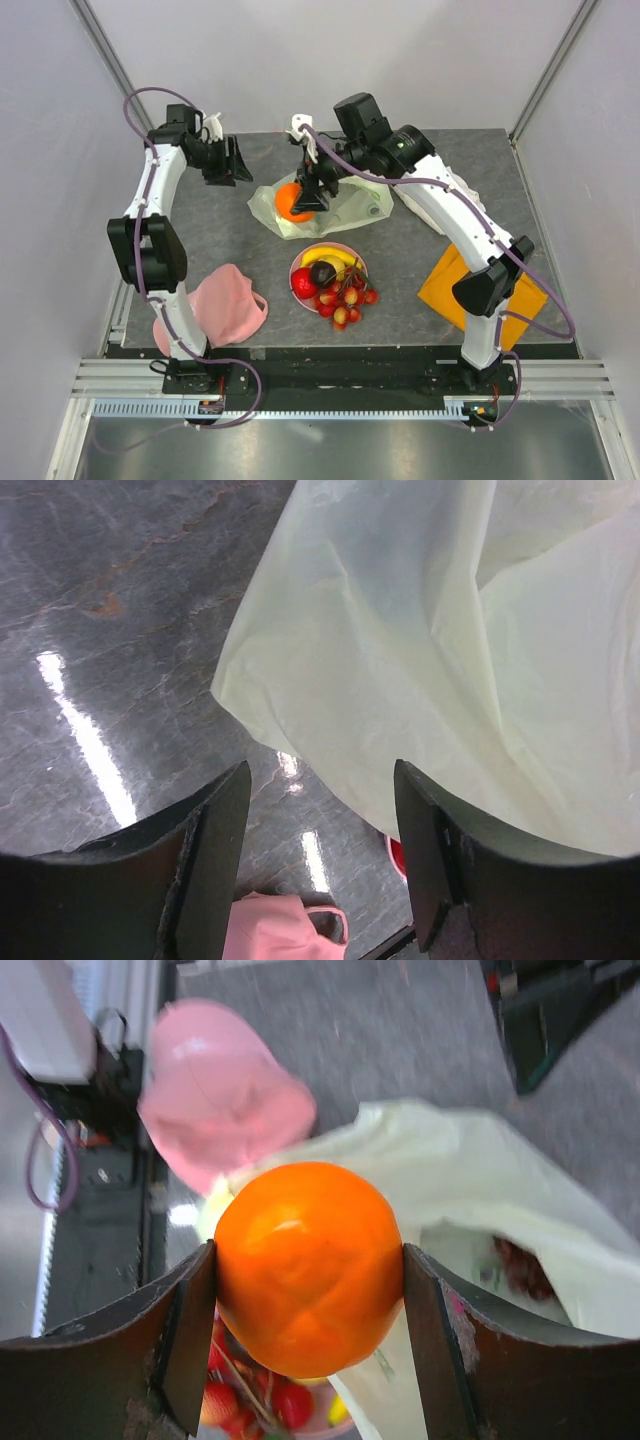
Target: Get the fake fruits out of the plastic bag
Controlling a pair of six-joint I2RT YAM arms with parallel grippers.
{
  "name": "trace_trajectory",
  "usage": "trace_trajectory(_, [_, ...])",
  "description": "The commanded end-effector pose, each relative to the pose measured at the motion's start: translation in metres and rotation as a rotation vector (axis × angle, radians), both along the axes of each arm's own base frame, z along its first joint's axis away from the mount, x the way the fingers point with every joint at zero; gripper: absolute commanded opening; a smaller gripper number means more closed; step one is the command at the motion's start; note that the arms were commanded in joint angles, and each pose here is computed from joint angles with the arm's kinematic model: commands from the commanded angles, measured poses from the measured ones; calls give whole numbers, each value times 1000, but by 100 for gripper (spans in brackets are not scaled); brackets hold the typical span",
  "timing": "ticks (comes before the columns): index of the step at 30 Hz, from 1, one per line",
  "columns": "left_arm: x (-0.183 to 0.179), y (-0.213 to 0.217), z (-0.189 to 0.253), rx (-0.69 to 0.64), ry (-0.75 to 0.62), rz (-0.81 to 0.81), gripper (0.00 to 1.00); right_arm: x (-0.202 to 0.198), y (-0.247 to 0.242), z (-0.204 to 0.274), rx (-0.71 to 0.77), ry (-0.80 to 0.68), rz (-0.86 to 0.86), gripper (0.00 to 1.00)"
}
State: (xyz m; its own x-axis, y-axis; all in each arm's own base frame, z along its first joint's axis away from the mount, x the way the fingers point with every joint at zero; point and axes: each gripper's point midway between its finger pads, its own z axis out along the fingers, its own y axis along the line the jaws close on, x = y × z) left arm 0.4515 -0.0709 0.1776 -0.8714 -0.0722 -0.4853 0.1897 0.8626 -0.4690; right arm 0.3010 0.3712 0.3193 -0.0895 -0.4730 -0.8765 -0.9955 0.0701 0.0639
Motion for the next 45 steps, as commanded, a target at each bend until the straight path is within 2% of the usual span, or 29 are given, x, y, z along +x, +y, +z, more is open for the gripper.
trace_trajectory(1, [-3,26,40,18,-81,93,66,-16,31,85,242,-54,50,58])
trace_trajectory(7, [-17,36,62,23,-127,114,66,-51,50,130,388,-79,141,59])
trace_trajectory(10, [-25,33,71,3,-148,110,66,-66,60,116,368,-98,192,59])
trace_trajectory(18, [-52,27,80,-2,-169,96,66,-78,97,2,142,-71,265,56])
trace_trajectory(22, [-65,25,76,-9,-151,90,66,-66,112,-57,-1,-16,199,55])
trace_trajectory(26, [-76,26,74,4,-140,79,66,-38,102,-95,-152,-75,106,53])
trace_trajectory(30, [-83,24,72,4,-130,72,65,-29,75,-136,-313,-47,108,51])
trace_trajectory(37, [-80,23,68,-11,-125,61,65,4,35,-182,-509,-33,52,50])
trace_trajectory(41, [-72,24,67,-12,-125,57,64,27,24,-195,-569,-17,1,50])
trace_trajectory(45, [-66,23,59,-22,-103,53,64,29,19,-204,-599,10,27,51])
